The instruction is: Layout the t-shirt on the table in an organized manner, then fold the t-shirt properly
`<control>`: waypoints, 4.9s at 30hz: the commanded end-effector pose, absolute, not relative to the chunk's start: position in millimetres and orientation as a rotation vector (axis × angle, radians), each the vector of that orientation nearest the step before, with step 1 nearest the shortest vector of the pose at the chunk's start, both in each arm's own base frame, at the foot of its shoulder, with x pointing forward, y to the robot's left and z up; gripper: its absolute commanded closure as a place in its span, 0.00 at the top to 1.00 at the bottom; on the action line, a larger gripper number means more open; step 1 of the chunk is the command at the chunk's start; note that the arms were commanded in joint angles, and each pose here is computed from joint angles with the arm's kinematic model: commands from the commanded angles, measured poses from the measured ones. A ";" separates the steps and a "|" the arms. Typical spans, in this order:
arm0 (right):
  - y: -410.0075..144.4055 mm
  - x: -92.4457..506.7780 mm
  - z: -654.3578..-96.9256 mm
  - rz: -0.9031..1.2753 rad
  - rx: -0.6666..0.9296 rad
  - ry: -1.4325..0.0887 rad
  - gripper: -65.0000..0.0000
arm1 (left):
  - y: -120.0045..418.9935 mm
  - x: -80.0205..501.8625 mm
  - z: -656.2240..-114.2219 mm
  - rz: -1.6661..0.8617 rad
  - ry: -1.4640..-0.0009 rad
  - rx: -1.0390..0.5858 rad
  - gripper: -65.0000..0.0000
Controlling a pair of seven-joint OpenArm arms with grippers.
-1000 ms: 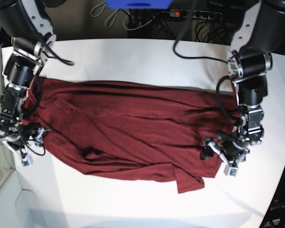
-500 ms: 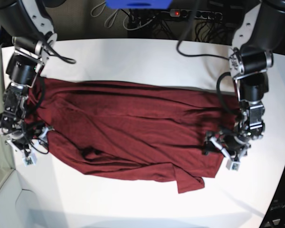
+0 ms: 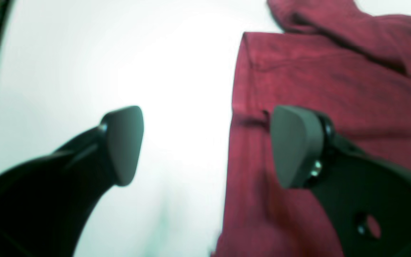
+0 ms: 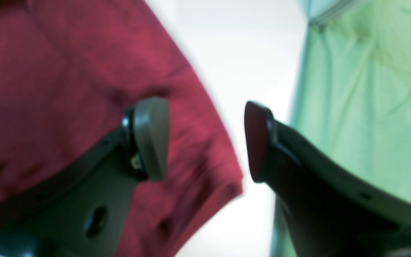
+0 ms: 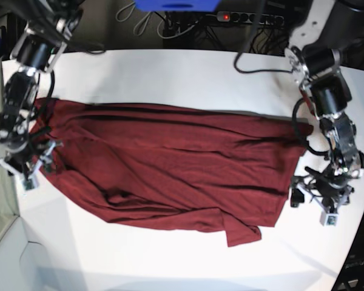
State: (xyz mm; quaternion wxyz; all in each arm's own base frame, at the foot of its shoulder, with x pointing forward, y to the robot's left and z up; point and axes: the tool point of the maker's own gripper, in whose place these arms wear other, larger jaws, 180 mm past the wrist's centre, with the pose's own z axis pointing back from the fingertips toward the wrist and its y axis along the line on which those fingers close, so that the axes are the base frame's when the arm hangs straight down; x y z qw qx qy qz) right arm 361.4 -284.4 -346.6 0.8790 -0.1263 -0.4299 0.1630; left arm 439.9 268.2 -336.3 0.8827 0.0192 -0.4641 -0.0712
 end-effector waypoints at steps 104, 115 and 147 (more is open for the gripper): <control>-233.9 428.2 -374.5 0.363 -0.106 -0.827 0.53 | 318.5 243.9 -306.7 -0.159 -0.917 0.310 0.83; -243.4 435.6 -397.8 0.335 -0.029 -0.810 0.53 | 318.3 244.1 -306.2 -0.160 -0.918 0.311 0.83; -226.2 411.9 -310.4 0.400 -0.220 -1.048 0.00 | 316.0 250.0 -303.9 -0.147 -0.937 0.304 0.83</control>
